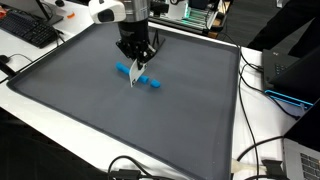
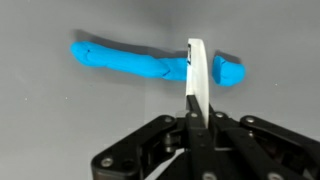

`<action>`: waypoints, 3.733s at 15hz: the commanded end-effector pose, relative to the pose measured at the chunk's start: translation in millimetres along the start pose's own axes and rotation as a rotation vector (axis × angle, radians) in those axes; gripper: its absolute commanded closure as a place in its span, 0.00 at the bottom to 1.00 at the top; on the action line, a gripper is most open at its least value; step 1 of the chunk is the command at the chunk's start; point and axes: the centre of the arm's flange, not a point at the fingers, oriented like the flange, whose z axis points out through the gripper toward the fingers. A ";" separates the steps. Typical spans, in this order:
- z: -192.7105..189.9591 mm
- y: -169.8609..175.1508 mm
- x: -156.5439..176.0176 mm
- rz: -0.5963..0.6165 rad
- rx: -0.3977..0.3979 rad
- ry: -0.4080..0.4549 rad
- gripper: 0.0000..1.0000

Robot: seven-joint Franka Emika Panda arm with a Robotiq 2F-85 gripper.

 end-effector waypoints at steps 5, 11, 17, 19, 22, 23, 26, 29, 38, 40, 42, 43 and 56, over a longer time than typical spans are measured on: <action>12.0 7.3 -2.3 -0.028 -0.024 -0.023 0.99; 26.5 8.8 -3.6 -0.044 -0.040 -0.040 0.99; 39.1 6.2 -7.2 -0.056 -0.046 -0.053 0.99; 44.8 5.2 -8.8 -0.059 -0.047 -0.060 0.99; 50.4 4.3 -9.7 -0.061 -0.045 -0.065 0.99; 52.4 4.0 -10.0 -0.061 -0.046 -0.069 0.99; 58.4 3.7 -11.4 -0.062 -0.044 -0.078 0.99; 63.9 3.5 -13.3 -0.057 -0.036 -0.088 0.99; 52.7 5.0 -15.0 -0.010 0.032 -0.108 0.99; 50.7 3.7 -16.2 -0.003 0.039 -0.115 0.99; 49.9 1.8 -18.5 0.006 0.047 -0.141 0.99; 49.6 0.7 -19.7 0.008 0.049 -0.148 0.99; 12.4 10.7 -17.5 -0.001 0.010 -0.095 0.99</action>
